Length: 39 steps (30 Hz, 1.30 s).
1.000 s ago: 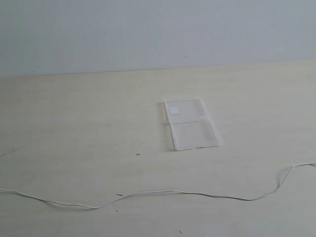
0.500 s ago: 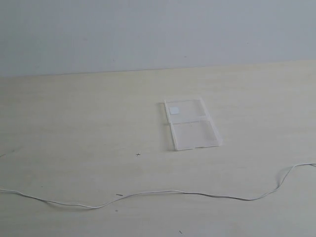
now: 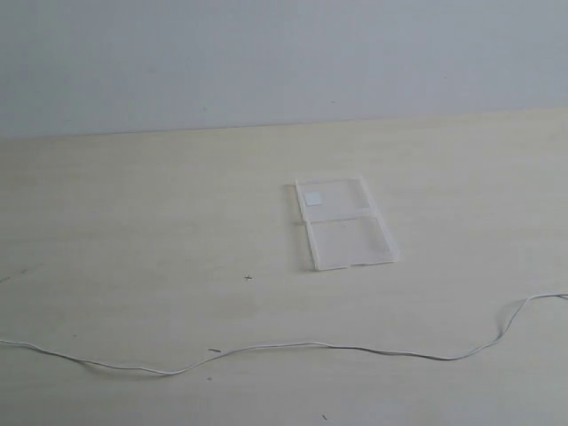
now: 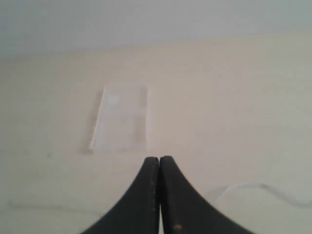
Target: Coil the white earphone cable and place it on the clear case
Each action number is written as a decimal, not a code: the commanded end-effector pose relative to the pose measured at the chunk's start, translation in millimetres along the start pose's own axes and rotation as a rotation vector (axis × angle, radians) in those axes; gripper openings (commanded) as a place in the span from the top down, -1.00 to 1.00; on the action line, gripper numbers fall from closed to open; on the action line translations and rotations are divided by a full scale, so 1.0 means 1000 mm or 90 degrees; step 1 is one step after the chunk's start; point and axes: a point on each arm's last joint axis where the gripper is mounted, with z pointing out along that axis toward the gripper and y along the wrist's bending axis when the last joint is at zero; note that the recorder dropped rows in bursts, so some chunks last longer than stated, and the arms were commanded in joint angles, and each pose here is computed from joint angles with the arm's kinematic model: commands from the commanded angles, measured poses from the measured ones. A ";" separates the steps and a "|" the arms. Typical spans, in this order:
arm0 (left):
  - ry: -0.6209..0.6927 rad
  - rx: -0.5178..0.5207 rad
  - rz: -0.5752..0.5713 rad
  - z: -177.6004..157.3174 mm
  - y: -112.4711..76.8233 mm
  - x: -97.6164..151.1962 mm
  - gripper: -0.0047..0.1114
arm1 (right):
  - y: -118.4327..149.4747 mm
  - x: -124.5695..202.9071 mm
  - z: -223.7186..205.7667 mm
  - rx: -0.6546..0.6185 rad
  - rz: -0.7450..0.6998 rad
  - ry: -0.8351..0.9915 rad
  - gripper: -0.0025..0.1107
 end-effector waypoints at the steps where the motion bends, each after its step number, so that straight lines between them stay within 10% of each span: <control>1: -0.012 -0.002 0.001 0.000 0.000 -0.002 0.78 | 0.009 0.007 0.024 -0.060 0.051 0.128 0.95; 20: -0.012 -0.002 0.001 0.000 0.000 -0.002 0.78 | 0.048 -0.027 0.075 -0.388 0.211 0.010 0.95; 29: -0.012 -0.002 0.001 0.000 0.000 -0.002 0.78 | 0.064 -0.019 0.094 -0.553 0.060 0.017 0.95; 39: -0.012 -0.002 0.001 0.000 0.000 -0.002 0.78 | 0.086 -0.052 0.105 -0.465 -0.246 0.102 0.95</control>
